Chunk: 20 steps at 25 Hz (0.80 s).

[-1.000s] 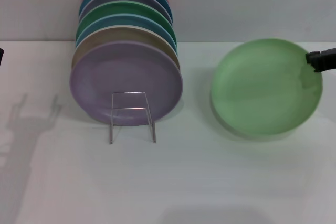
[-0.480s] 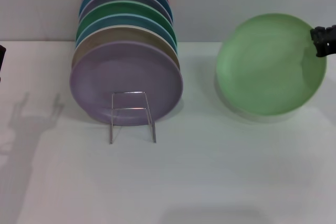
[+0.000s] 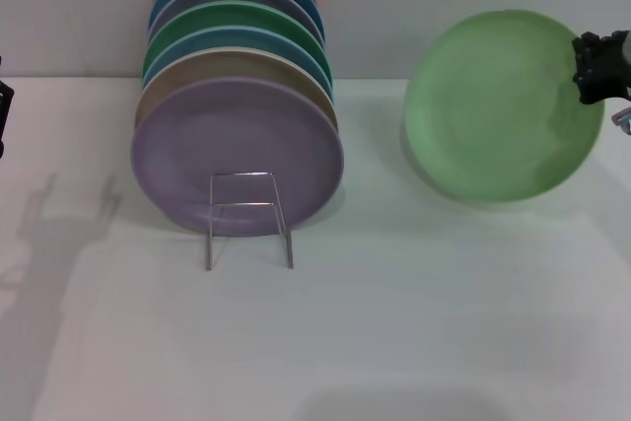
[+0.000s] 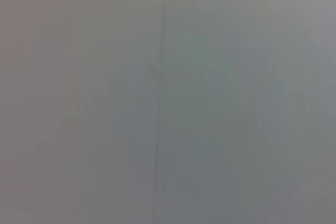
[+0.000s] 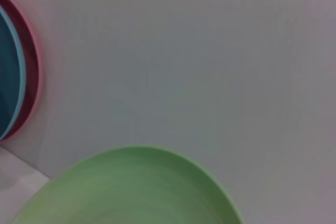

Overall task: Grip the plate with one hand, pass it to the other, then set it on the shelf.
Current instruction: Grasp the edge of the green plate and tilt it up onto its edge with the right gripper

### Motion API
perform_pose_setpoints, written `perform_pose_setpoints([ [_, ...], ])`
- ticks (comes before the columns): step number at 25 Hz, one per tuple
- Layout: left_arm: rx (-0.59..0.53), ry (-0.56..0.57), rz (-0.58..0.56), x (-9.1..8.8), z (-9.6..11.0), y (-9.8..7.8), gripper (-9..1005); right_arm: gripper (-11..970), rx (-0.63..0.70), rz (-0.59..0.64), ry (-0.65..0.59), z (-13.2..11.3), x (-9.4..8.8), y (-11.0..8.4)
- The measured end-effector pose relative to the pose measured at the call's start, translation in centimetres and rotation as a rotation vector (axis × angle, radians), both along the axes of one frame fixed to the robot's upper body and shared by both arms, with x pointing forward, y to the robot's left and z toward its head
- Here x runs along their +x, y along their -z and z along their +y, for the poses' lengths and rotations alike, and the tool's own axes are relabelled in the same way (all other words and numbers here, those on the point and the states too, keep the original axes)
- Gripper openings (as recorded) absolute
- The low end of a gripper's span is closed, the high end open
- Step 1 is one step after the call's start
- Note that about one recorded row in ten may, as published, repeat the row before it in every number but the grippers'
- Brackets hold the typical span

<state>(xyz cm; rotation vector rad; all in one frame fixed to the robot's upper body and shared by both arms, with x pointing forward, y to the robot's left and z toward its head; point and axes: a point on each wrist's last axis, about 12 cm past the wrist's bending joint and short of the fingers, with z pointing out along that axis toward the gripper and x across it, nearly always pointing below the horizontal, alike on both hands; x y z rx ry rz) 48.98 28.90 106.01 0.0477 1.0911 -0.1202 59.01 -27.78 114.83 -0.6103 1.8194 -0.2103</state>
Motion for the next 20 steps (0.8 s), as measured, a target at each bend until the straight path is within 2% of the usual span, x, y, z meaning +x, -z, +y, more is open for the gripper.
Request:
perform_pose_setpoints([
  [14,0.004,0.001,0.004,0.1,0.0,0.0,746,17,-0.127,-0.261,0.019,1.8,-2.8,0.7],
  [20,-0.005,0.013,0.009,0.2,-0.4,0.1,746,17,-0.152,-0.379,0.058,2.2,-3.5,2.1],
])
